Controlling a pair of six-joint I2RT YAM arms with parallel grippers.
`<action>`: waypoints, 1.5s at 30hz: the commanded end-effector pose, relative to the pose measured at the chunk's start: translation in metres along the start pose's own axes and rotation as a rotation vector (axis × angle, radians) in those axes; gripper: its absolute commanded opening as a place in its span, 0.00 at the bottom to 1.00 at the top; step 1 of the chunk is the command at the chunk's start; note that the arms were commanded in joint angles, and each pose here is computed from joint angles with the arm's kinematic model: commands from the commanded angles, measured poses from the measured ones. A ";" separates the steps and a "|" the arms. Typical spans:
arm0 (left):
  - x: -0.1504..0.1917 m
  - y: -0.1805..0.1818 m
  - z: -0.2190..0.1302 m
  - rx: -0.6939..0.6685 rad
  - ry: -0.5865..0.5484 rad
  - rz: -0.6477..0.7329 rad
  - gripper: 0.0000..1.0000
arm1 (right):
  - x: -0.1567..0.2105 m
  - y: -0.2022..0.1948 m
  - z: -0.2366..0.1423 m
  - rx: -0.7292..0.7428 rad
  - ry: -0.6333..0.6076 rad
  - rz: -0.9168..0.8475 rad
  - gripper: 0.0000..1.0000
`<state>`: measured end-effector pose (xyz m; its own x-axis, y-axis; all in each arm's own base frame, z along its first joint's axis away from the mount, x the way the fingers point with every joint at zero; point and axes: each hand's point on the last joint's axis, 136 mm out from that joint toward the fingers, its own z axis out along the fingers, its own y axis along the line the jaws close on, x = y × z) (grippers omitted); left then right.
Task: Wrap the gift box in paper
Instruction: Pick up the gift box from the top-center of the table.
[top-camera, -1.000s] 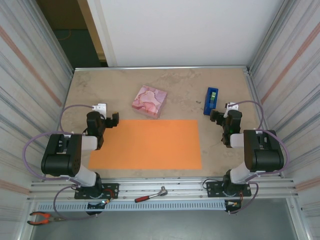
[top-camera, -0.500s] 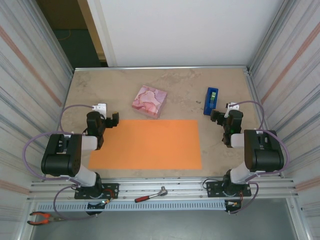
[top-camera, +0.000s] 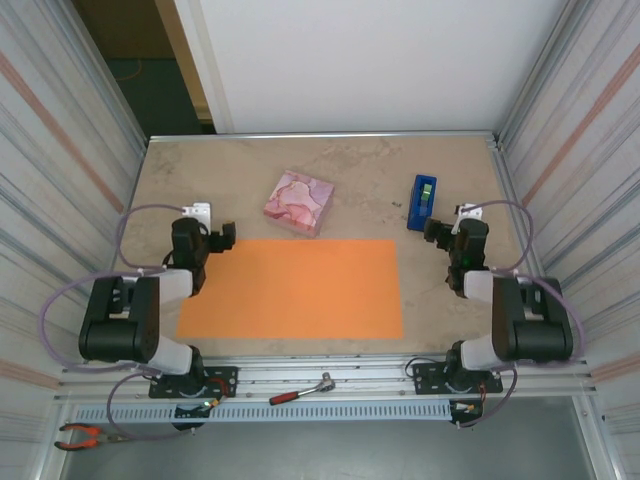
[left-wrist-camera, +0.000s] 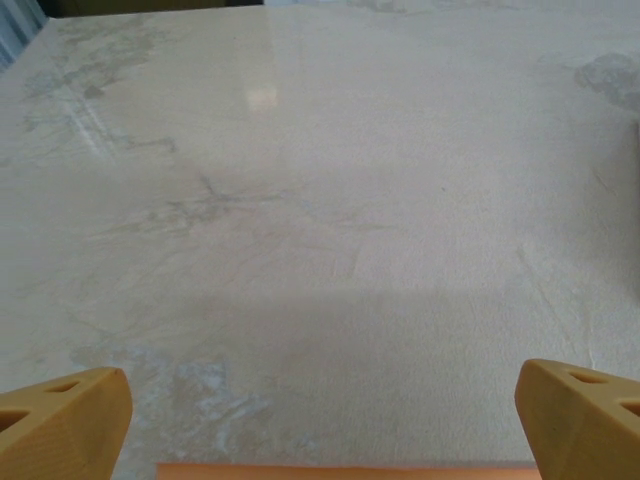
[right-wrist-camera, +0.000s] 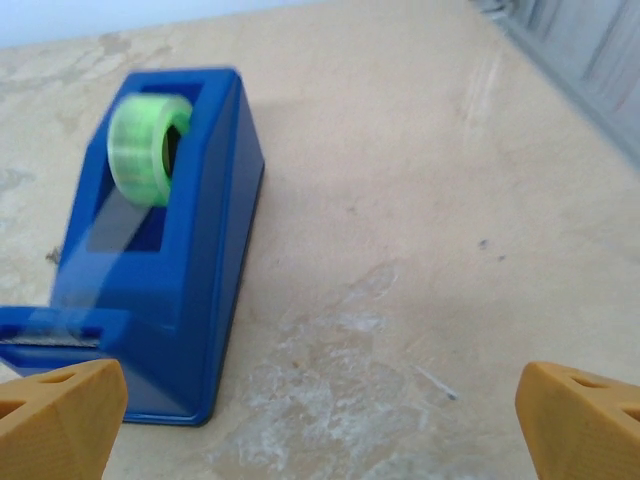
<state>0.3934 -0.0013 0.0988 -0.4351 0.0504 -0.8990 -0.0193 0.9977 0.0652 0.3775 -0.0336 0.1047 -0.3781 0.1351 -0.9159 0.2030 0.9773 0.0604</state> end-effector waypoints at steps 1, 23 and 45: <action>-0.035 0.012 -0.009 -0.045 -0.016 -0.017 0.99 | -0.056 -0.011 -0.030 0.071 -0.088 0.102 0.98; -0.092 -0.135 0.064 0.691 0.344 -0.239 0.87 | -0.046 0.229 -0.033 -0.523 0.620 0.301 0.93; -0.053 -0.224 0.037 0.849 0.485 -0.263 0.74 | 0.027 0.342 0.024 -0.648 0.865 0.460 0.77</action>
<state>0.4644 -0.2118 0.1122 -0.8198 -0.0104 -0.5726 0.3895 0.7227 -0.5709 0.4491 0.2956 0.0858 -0.9303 0.3029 -0.2070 0.0683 0.6972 0.7136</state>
